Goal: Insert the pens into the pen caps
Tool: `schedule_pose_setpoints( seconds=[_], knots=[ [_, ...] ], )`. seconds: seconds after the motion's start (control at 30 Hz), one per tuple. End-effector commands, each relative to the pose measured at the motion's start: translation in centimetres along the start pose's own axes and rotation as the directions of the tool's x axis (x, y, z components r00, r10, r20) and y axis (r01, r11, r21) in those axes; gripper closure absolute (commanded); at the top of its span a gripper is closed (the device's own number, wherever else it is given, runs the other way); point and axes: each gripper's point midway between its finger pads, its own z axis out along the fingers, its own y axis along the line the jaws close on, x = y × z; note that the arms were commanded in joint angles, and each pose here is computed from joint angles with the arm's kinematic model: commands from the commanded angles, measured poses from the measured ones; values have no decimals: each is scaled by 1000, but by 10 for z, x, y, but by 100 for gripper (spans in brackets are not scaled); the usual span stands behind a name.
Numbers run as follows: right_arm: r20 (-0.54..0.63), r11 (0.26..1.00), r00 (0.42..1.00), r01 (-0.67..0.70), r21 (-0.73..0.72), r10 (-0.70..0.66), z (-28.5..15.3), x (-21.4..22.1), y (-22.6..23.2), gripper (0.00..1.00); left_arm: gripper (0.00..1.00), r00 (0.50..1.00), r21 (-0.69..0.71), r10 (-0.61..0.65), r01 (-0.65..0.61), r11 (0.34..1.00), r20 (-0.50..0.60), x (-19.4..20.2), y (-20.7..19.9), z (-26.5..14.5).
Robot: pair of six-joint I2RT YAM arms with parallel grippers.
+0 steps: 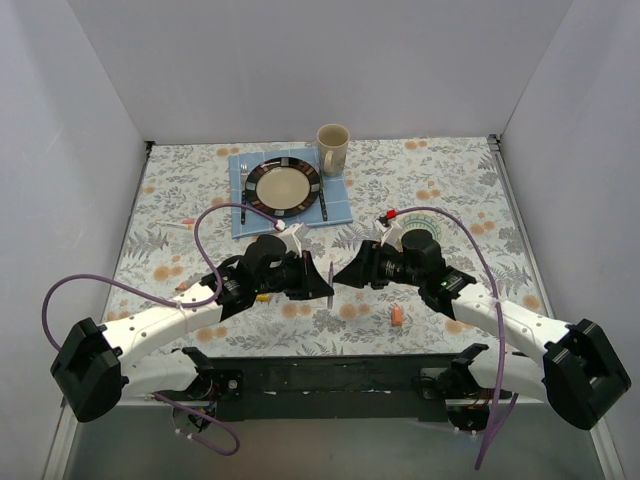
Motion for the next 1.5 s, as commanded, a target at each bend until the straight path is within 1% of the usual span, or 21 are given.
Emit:
schedule_pose_setpoints(
  seconds=[0.0,0.2,0.27,0.3,0.33,0.43,0.47,0.53,0.57,0.7,0.77,0.87,0.9,0.93,0.97,1.1,1.13,1.3,1.33,1.4,1.47],
  knots=[
    [67,992,996,58,-110,-51,9,-22,39,35,100,999,133,47,-48,990,11,-2,-25,-3],
    [53,989,997,55,-137,-48,16,-15,42,39,100,998,139,56,-55,989,0,4,-20,-1],
    [57,990,997,55,-129,-48,18,-16,40,47,100,998,154,56,-55,987,-6,7,-22,-3],
    [55,990,997,56,-131,-49,18,-16,40,53,100,998,170,64,-65,983,9,4,-25,-3],
    [52,990,997,54,-129,-48,19,-15,40,69,100,998,179,67,-68,981,16,4,-27,-5],
    [62,985,997,62,-161,-53,18,-16,45,98,100,997,187,72,-77,979,30,2,-29,-7],
    [70,983,996,65,-169,-53,17,-18,47,99,95,997,188,71,-76,979,30,1,-30,-7],
    [96,976,994,74,-203,-55,14,-22,56,99,77,997,189,67,-71,979,30,3,-28,-7],
    [102,972,993,77,-220,-56,12,-23,59,99,63,997,201,69,-75,977,33,2,-31,-8],
    [130,956,990,83,-280,-48,6,-28,75,99,53,998,225,66,-69,972,22,6,-31,-6],
    [134,954,990,80,-289,-42,4,-29,79,99,56,997,247,71,-74,966,19,7,-34,-5],
    [146,952,989,76,-297,-33,1,-30,80,99,71,997,260,76,-76,963,8,8,-36,-3],
    [152,950,988,78,-302,-33,0,-30,81,99,91,997,265,79,-77,961,3,9,-37,-2],
    [154,950,987,80,-303,-35,0,-30,81,99,100,996,267,84,-82,960,2,9,-37,-2],
    [149,951,988,79,-299,-36,0,-30,81,99,100,996,273,85,-84,958,8,8,-38,-2],
    [163,993,987,26,-118,-7,-1,-40,55,48,100,992,270,116,-123,955,42,-2,-46,-7],
    [202,1000,979,5,-29,2,-3,-50,41,44,100,990,240,123,-136,961,67,-8,-44,-8],
    [375,919,918,-30,393,-130,-50,-99,-22,37,100,948,20,241,-250,968,209,-50,-34,-32],
    [421,828,898,-135,545,-130,-73,-102,-57,37,100,930,-21,267,-271,962,254,-65,-37,-39],
    [548,719,834,-342,605,-64,-108,-107,-85,38,100,883,-119,351,-330,937,312,-84,-31,-53],
    [616,675,788,-450,584,-8,-123,-108,-98,37,100,845,-204,397,-345,916,357,-99,-25,-64]
  ],
)
